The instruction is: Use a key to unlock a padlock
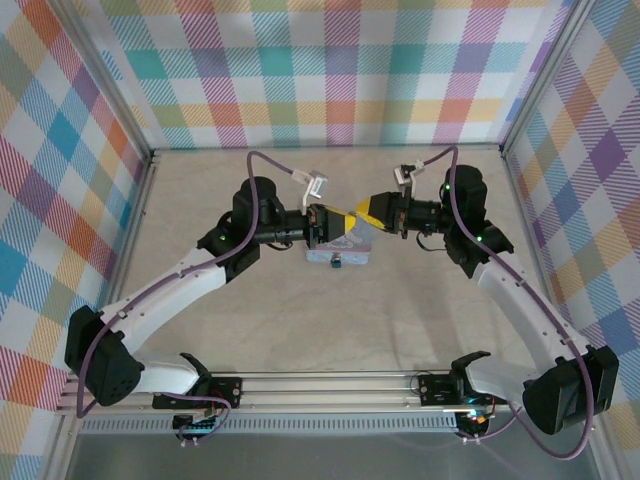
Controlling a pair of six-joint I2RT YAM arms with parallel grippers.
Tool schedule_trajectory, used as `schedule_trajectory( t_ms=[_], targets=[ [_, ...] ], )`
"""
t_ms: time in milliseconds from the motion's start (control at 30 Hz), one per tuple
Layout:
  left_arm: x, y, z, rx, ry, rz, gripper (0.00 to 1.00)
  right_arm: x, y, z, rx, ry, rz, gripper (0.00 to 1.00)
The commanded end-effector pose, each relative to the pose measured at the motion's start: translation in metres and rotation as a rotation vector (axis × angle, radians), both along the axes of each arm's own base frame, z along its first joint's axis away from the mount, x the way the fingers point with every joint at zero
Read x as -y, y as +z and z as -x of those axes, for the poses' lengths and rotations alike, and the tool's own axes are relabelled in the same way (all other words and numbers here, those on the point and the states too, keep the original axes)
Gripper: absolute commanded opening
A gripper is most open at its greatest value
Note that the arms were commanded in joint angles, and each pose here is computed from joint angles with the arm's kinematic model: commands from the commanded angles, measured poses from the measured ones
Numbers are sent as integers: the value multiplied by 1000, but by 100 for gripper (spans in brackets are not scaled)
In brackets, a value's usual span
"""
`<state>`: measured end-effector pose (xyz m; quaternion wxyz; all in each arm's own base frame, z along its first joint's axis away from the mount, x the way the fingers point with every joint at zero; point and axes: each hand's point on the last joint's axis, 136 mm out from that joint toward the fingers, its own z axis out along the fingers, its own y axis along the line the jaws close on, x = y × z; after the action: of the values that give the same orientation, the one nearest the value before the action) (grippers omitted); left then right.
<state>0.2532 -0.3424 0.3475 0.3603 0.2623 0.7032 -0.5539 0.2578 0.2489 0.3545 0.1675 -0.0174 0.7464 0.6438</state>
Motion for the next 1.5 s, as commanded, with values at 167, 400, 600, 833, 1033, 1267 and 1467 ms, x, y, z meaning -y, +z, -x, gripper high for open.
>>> schedule_trajectory(
  t_ms=[167,400,600,833,1033,1267,1467],
  targets=[
    [-9,6,2,31,13,-4,12,-4,3,5,32,43,-10,10],
    [-8,6,5,32,-3,-1,0,-4,2,6,48,51,1,27],
    [-8,8,7,25,-20,10,0,-5,3,8,72,61,-3,40],
    [-5,11,11,18,-47,29,0,-13,5,14,90,118,-19,36],
    [-4,10,12,6,-62,36,0,-19,4,17,98,152,-25,28],
    [-5,11,12,12,-56,32,0,-20,4,19,109,168,-29,11],
    [-6,11,11,11,-46,27,2,-19,4,20,130,167,-27,0]
  ],
)
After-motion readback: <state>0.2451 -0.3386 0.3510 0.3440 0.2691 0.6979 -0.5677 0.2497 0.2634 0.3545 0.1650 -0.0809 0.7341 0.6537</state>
